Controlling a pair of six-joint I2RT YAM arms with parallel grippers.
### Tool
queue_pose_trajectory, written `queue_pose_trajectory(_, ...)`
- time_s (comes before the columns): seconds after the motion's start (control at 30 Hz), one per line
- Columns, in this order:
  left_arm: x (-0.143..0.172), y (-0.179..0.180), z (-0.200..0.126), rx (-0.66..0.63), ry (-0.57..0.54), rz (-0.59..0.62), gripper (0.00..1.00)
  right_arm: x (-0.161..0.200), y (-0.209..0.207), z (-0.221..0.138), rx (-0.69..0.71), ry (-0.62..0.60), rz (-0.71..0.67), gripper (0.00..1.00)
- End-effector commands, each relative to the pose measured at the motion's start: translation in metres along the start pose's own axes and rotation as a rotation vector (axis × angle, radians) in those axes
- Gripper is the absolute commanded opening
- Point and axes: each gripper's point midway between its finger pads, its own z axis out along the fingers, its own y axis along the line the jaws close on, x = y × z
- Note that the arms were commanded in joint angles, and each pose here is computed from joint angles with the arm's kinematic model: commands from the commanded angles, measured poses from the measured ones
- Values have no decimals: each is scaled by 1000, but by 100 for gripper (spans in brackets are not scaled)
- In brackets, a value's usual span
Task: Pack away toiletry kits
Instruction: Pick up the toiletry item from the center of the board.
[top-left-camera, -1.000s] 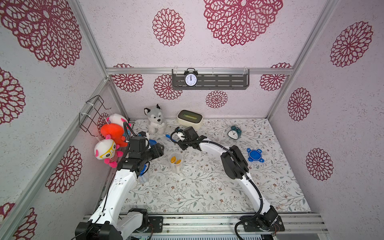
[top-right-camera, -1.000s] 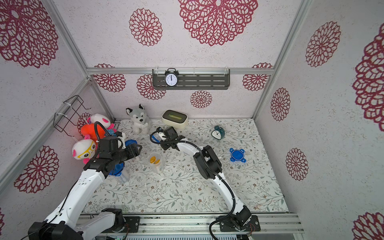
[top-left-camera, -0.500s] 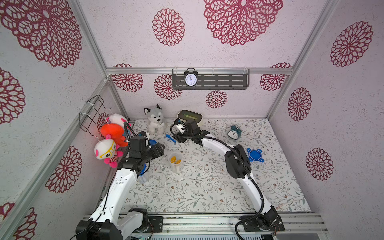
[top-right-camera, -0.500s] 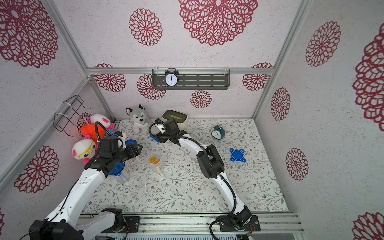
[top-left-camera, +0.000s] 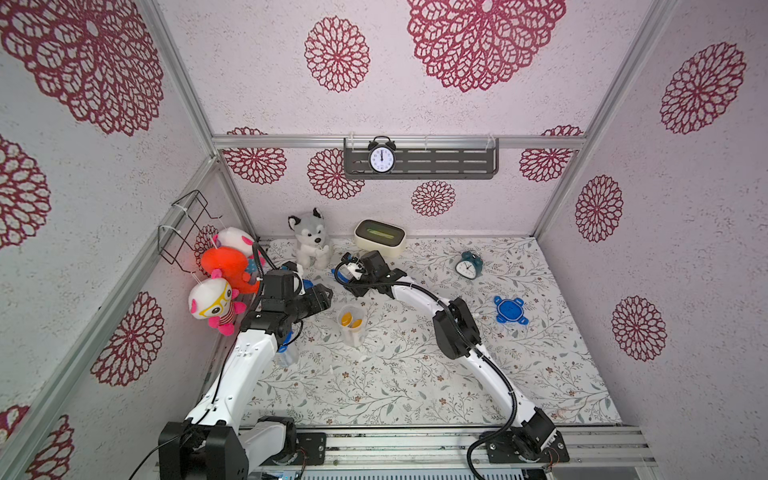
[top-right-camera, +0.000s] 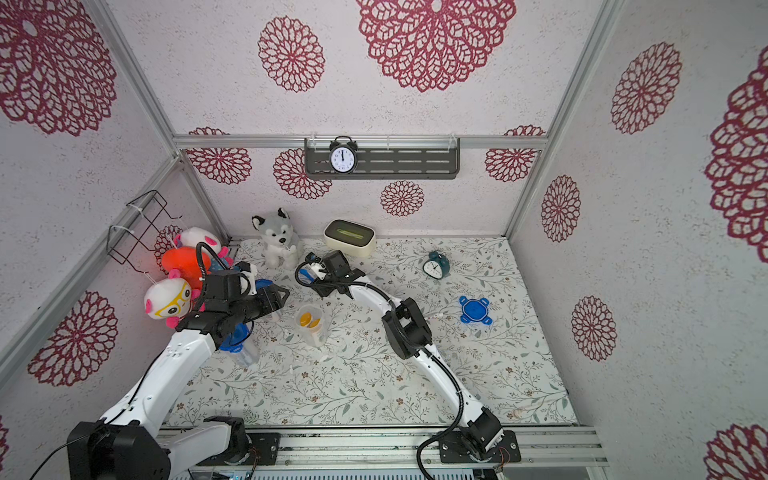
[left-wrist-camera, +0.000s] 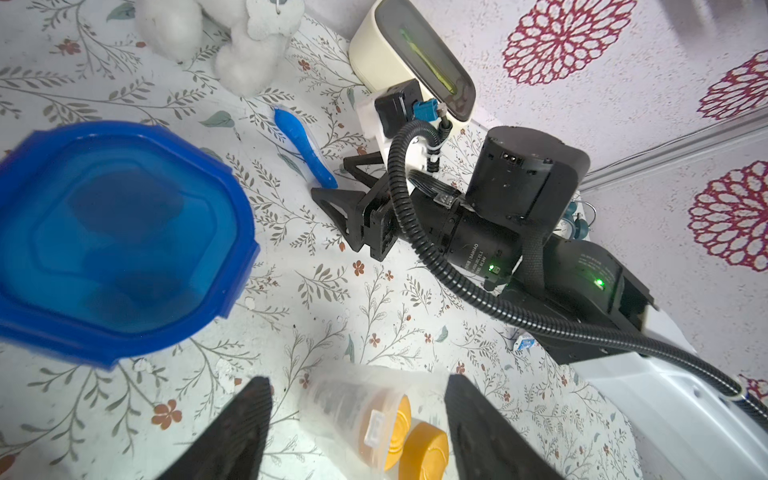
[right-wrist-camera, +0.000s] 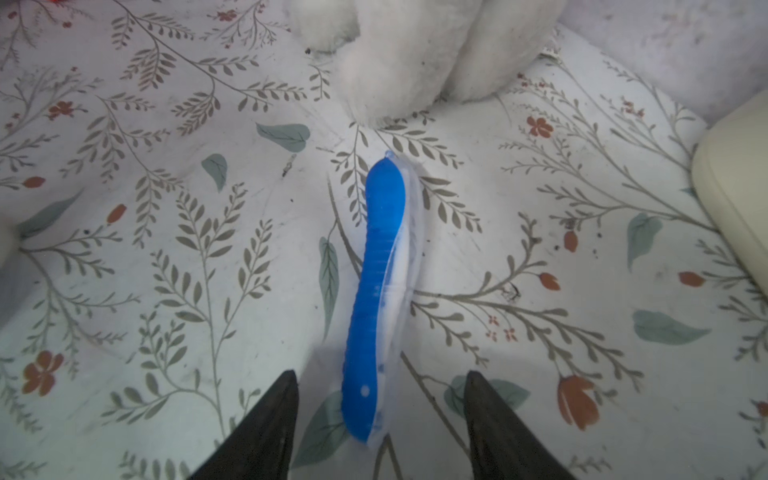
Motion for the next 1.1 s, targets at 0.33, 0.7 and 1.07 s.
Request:
queue_pose_trajectory(0.33, -11, 7, -15, -10, -38, -7, 70, -13, 1, -7, 41, -2, 46, 33)
queue_pose_trajectory(0.7, -12, 9, -22, -18, -56, -7, 70, -24, -5, -7, 53, -54, 101, 18)
queue_pose_trajectory(1.07, -14, 8, -17, -5, -52, -19, 69, -57, -9, -64, 58, -164, 118, 11)
